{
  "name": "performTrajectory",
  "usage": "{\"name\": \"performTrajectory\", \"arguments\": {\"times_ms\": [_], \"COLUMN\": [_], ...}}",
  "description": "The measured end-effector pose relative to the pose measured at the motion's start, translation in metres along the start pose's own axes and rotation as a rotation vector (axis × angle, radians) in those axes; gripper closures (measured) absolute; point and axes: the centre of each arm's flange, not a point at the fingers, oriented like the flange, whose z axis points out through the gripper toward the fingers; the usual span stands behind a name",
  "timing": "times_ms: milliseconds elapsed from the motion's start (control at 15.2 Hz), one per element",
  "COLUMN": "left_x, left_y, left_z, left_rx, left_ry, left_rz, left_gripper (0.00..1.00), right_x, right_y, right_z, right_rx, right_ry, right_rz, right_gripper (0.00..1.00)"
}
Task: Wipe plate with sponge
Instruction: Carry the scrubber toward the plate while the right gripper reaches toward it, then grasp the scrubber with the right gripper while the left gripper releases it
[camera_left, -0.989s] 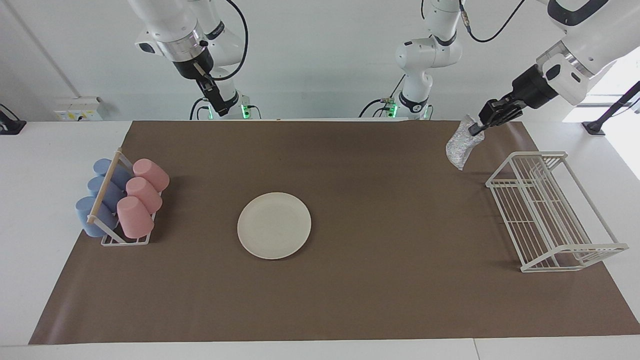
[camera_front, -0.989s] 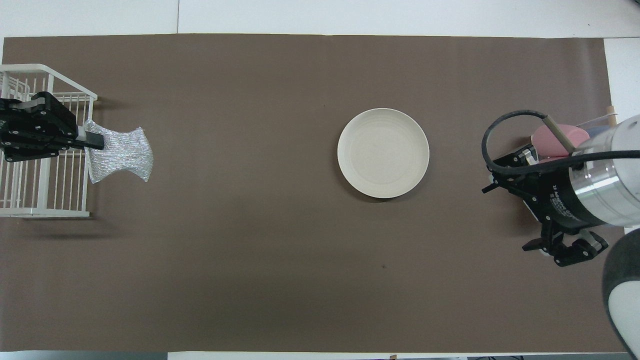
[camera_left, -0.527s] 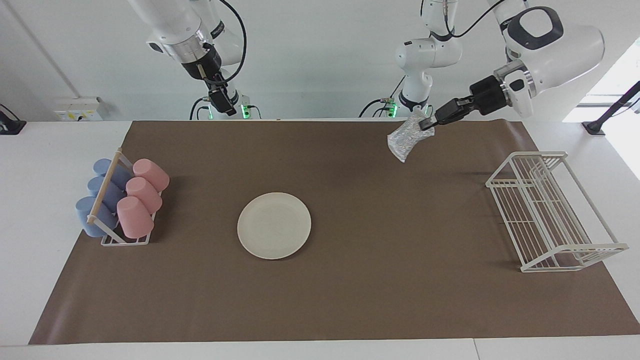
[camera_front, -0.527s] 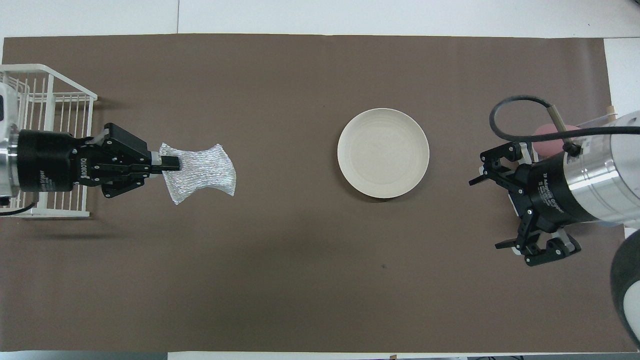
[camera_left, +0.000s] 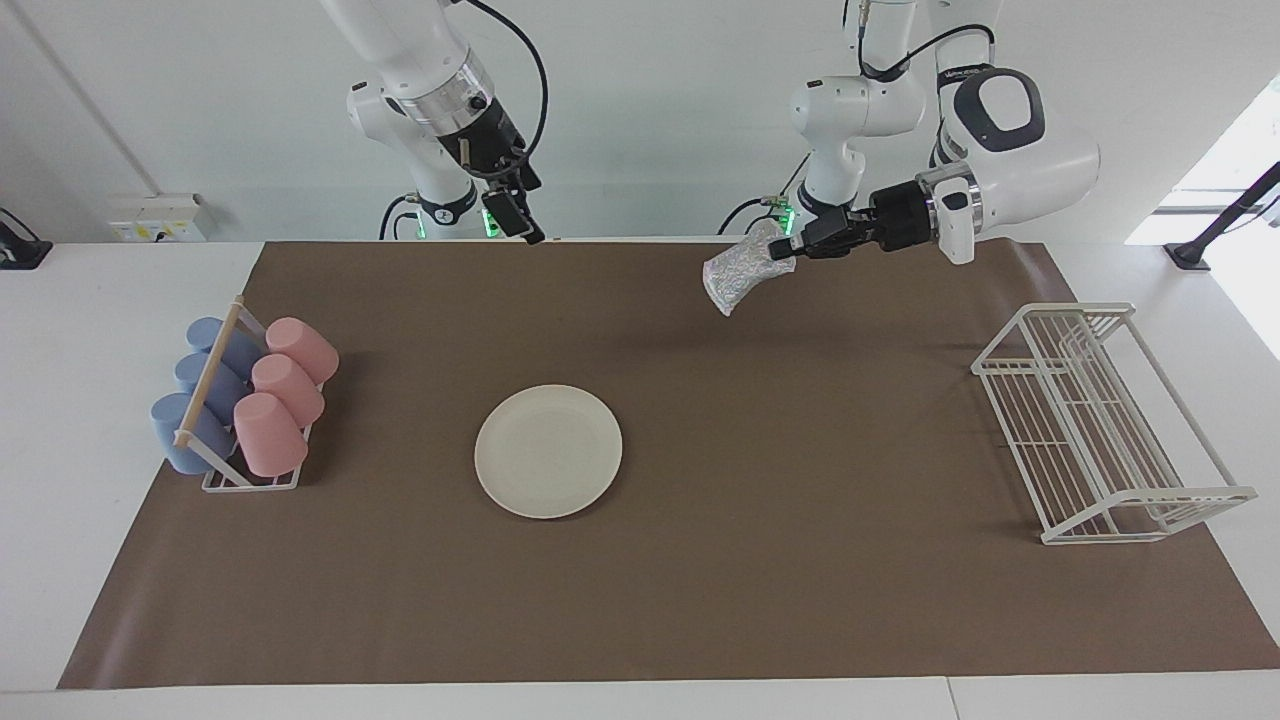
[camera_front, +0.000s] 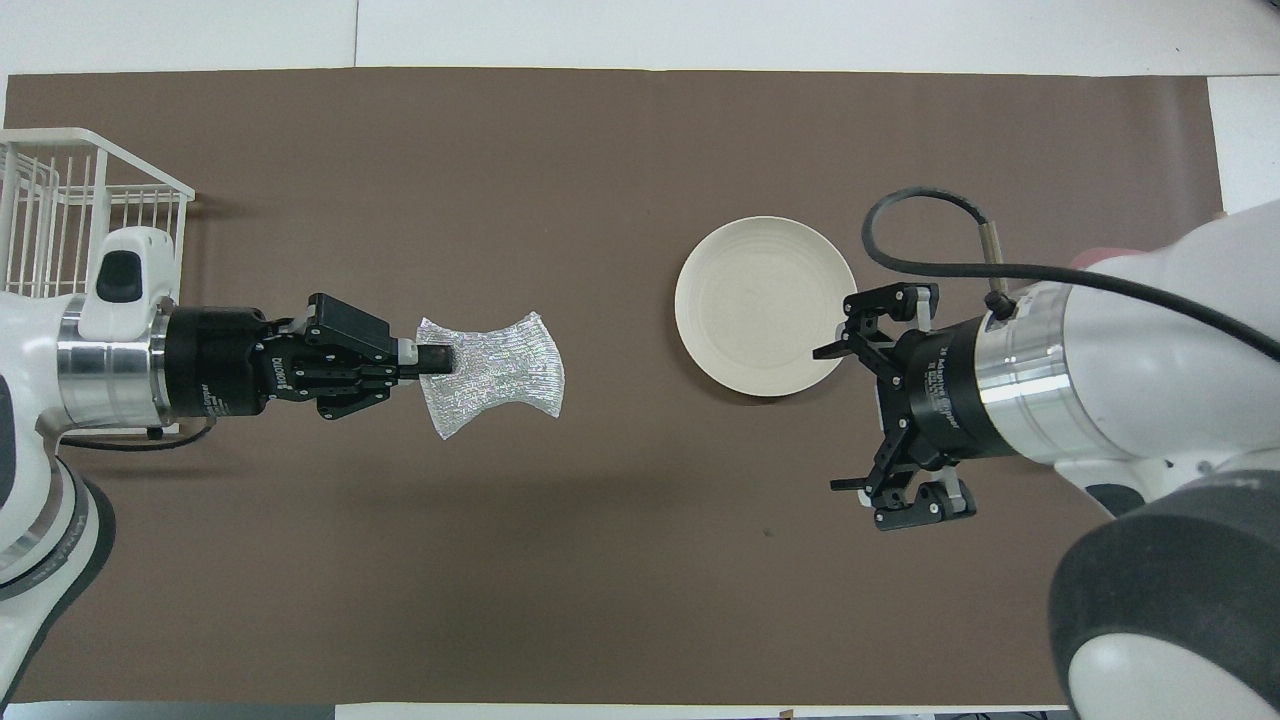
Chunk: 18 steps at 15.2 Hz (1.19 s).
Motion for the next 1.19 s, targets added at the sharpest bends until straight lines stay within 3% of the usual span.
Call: {"name": "performTrajectory", "arguments": {"times_ms": [264, 527, 791, 989, 1186], "left_x": [-0.011, -0.015, -0.016, -0.017, -0.018], "left_y": [-0.015, -0.026, -0.027, -0.026, -0.026], "left_z": [0.039, 0.051, 0.056, 0.059, 0.060], "left_rx": [-0.032, -0.125, -0.143, -0.142, -0.142], "left_ry": [-0.077, -0.135, -0.157, -0.164, -0.165], "left_rz": [0.071, 0.094, 0.099, 0.100, 0.100], "left_gripper": [0.96, 0.96, 0.96, 0.96, 0.96], "right_x": [-0.045, -0.074, -0.076, -0.086, -0.091], "right_y": [0.006, 0.016, 0.019, 0.022, 0.025], "right_z": [0.018, 0.059, 0.095, 0.106, 0.108], "right_rx": [0.086, 0.134, 0.156, 0.163, 0.162], "right_ry": [-0.047, -0.077, -0.081, -0.087, -0.090], "right_rz": [0.058, 0.060, 0.058, 0.040, 0.030], "right_gripper": [0.00, 0.00, 0.00, 0.11, 0.11]}}
